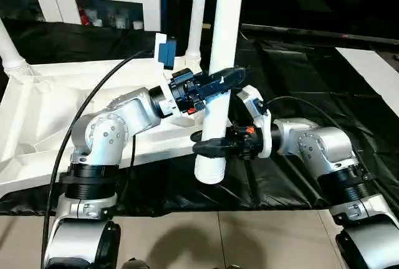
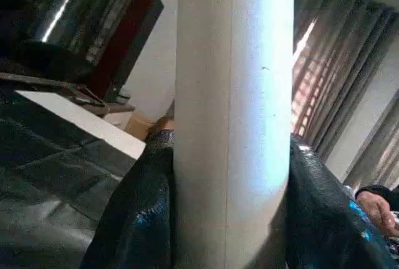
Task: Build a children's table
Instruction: Insert table leg to table base
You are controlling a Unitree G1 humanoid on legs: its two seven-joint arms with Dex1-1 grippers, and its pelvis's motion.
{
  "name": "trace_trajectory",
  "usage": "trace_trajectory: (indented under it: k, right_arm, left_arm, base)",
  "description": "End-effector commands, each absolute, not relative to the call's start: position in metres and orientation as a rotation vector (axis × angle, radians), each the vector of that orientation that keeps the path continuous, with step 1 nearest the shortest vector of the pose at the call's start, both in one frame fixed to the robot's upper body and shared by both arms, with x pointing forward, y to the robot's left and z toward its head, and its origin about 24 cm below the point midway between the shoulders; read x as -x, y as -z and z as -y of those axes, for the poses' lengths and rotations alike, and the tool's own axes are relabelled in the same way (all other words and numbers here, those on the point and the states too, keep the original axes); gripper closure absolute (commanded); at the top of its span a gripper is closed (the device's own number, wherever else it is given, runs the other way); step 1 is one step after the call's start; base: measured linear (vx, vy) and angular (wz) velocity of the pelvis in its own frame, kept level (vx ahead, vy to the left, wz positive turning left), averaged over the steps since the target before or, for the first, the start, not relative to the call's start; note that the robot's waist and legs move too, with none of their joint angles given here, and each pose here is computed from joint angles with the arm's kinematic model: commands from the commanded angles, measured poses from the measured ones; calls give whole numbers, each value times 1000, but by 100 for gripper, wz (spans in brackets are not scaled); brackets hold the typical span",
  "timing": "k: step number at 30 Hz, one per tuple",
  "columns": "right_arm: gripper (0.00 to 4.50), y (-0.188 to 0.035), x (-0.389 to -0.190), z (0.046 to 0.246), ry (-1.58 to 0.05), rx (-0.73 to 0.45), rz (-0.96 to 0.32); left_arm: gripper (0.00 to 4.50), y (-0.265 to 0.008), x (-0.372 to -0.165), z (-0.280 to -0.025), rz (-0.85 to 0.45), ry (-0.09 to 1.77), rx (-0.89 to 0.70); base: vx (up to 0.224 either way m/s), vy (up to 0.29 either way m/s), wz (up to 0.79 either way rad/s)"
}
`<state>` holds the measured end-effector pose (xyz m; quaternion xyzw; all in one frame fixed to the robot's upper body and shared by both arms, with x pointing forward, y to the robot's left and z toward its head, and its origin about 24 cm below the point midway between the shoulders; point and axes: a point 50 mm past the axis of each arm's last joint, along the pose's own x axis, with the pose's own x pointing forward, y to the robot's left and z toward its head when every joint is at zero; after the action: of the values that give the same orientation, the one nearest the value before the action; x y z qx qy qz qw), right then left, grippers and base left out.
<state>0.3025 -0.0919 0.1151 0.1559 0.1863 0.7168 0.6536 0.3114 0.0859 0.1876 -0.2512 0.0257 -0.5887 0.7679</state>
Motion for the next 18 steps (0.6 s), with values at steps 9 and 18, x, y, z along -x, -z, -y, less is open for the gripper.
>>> trace_trajectory:
  k: [9,18]
  right_arm:
    - [259,-114,-307,92,-1568,-326,-360]
    - [260,-116,-309,91,-1460,-347,-264]
  left_arm:
    - [194,-205,-311,-79,38,1286,568]
    - [166,-234,-322,-84,335,1117,541]
  base:
    - [0,0,0]
    - [0,0,0]
